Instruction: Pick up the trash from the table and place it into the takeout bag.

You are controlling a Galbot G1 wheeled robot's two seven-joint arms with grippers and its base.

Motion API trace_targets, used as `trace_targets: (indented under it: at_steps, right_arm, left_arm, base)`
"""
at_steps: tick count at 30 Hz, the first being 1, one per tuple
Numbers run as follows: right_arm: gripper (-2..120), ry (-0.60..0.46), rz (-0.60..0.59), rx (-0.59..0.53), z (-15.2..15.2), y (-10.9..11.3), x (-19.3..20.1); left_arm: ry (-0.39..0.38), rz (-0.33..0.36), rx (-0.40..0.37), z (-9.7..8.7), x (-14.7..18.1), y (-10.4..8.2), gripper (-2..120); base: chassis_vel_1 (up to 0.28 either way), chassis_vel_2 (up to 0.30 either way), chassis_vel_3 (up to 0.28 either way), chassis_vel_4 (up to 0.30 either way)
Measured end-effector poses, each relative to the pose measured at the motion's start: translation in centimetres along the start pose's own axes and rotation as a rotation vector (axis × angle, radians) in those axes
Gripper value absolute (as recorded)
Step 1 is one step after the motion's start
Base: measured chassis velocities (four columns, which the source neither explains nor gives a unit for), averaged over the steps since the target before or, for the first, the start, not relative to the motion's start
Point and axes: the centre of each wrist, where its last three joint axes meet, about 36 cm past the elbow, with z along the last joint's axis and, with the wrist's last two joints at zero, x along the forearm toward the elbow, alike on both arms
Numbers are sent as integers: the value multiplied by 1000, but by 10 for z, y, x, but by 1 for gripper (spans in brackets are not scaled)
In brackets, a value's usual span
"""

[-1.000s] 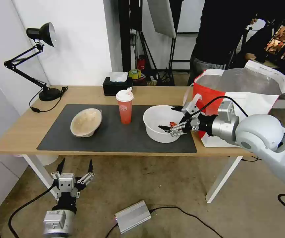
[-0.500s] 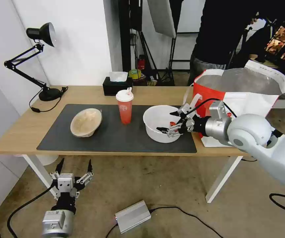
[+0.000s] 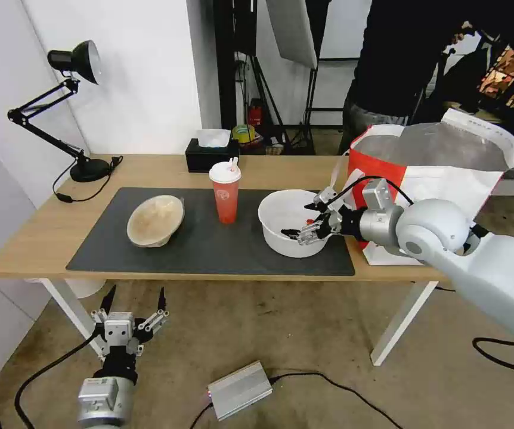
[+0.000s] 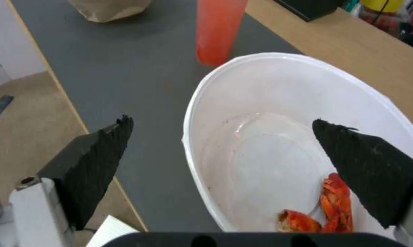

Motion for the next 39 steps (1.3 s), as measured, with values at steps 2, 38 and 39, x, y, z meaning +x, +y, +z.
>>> trace_targets:
  at_steps: [2,38,39]
  right_arm:
    - [100,7,-5,-1,1,2,-3]
    - [100,117,-40,26,2,6,-2]
    - [100,120,-39,24,2,6,-2]
  left_arm:
    - [-1,0,0,0,0,0,100]
    - [-7,-6,5,-4,1,0,100]
    - [-8,-6,5,-4,0,0,100]
  base:
    - [0,0,0,0]
    - [0,0,0,0]
    - [0,0,0,0]
